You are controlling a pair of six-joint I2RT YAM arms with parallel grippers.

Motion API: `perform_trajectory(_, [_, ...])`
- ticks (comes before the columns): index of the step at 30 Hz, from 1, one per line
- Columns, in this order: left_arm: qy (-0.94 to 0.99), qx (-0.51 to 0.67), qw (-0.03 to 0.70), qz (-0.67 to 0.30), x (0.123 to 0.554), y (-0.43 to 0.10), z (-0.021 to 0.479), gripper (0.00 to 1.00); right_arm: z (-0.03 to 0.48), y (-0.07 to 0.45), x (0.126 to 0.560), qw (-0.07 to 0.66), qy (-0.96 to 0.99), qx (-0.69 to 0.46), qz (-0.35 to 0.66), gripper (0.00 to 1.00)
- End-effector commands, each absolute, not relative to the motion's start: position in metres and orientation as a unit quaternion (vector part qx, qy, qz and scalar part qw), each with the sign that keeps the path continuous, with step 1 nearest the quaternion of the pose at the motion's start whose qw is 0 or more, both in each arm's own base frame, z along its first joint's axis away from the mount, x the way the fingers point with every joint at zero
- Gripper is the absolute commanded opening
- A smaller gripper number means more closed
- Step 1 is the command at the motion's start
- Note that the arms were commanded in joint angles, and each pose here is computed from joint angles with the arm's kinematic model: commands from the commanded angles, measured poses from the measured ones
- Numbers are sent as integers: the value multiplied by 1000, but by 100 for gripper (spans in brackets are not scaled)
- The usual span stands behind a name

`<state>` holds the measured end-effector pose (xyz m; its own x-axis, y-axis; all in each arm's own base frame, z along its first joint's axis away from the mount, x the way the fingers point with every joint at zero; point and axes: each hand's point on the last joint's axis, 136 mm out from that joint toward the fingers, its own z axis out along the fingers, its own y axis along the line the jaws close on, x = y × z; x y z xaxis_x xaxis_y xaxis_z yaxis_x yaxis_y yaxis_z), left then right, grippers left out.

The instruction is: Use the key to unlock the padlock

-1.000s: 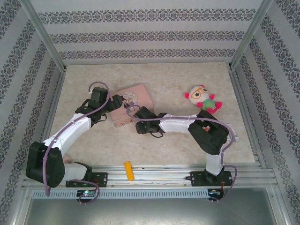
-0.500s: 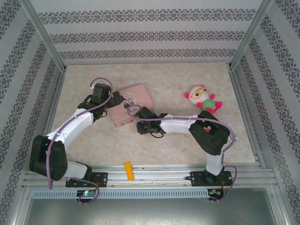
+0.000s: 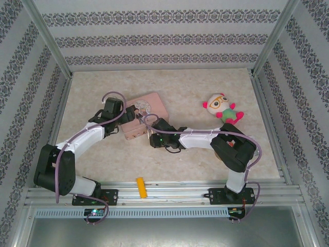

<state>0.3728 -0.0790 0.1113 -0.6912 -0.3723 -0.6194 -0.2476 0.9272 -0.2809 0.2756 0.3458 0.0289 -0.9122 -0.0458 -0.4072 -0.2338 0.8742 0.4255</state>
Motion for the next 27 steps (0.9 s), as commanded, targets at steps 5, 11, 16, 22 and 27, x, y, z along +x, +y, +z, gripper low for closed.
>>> perform_trajectory(5, [916, -182, 340, -112, 351, -89, 98, 99, 36, 348, 281, 189, 941, -17, 280, 0])
perform_trajectory(11, [921, -178, 330, -104, 335, -95, 88, 99, 37, 350, 282, 184, 935, 8, 303, 0])
perform_trajectory(16, [922, -190, 321, -104, 322, -95, 76, 99, 38, 351, 285, 183, 926, 28, 328, 0])
perform_trajectory(22, [925, -185, 312, -112, 315, -101, 71, 99, 35, 348, 288, 186, 922, 45, 337, 0])
perform_trajectory(27, [928, -175, 308, -117, 311, -110, 70, 99, 36, 341, 291, 192, 916, 66, 347, 0])
